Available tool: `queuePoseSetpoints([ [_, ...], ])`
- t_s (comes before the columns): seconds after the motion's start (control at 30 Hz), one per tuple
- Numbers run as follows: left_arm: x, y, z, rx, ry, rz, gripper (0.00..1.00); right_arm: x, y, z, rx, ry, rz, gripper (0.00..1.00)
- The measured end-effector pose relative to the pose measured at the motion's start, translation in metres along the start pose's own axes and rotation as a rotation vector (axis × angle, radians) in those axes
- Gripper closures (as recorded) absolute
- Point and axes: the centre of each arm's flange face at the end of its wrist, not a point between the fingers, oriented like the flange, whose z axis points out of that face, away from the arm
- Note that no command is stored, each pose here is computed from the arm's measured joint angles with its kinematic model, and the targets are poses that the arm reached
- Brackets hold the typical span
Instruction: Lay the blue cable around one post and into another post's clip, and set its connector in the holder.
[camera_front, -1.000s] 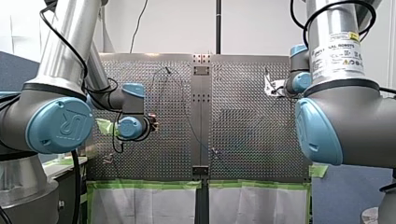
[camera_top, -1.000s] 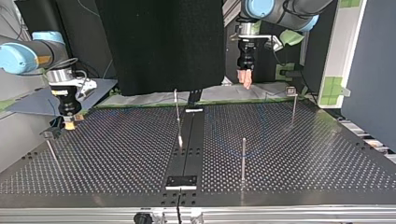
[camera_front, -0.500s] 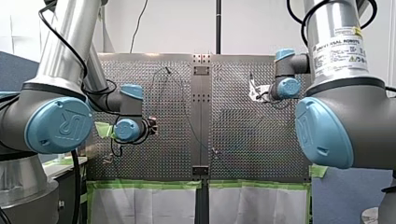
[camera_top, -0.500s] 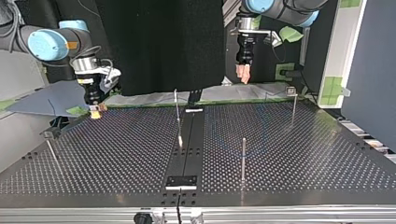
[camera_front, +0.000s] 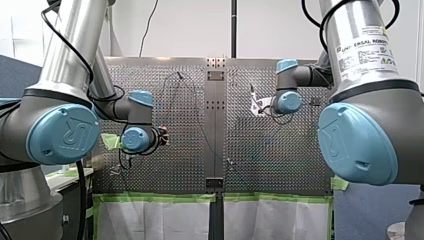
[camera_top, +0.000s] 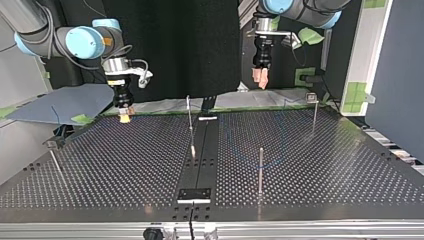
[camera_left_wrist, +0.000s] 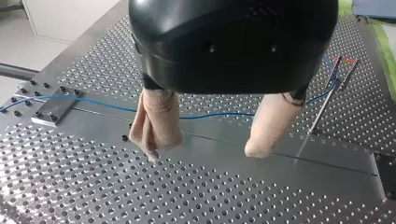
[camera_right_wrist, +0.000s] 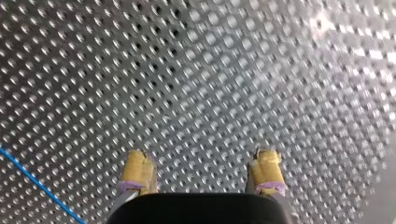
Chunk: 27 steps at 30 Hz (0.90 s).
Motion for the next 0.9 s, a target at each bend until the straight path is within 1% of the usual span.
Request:
queuePoseSetpoints([
  [0.03, 0.0, 0.0, 0.0, 0.0, 0.0, -0.001, 0.0, -0.005, -0.007, 0.001, 0.001, -0.002, -0.01, 0.0],
  [0.13, 0.0, 0.0, 0.0, -0.002, 0.005, -0.01, 0.0, -0.016, -0.023, 0.002, 0.001, -0.007, -0.032, 0.0],
  [0.23, 0.001, 0.001, -0.001, -0.004, 0.01, -0.021, 0.0, -0.028, -0.039, 0.003, 0.003, -0.015, -0.048, 0.0],
  [0.3, 0.001, 0.001, -0.001, -0.004, 0.011, -0.025, 0.0, -0.035, -0.049, 0.003, 0.004, -0.02, -0.055, 0.0],
  [0.33, 0.001, 0.001, -0.001, -0.005, 0.012, -0.028, 0.0, -0.04, -0.056, 0.003, 0.004, -0.023, -0.058, 0.0],
  [0.53, 0.001, 0.002, -0.001, -0.01, 0.013, -0.039, 0.0, -0.068, -0.093, -0.002, 0.008, -0.046, -0.065, 0.0],
  [0.63, 0.001, 0.003, -0.001, -0.011, 0.018, -0.039, 0.0, -0.074, -0.108, -0.007, 0.009, -0.053, -0.065, 0.0],
  [0.9, 0.002, 0.003, -0.002, -0.015, 0.03, -0.035, 0.0, -0.081, -0.143, -0.024, 0.014, -0.078, -0.07, 0.0],
])
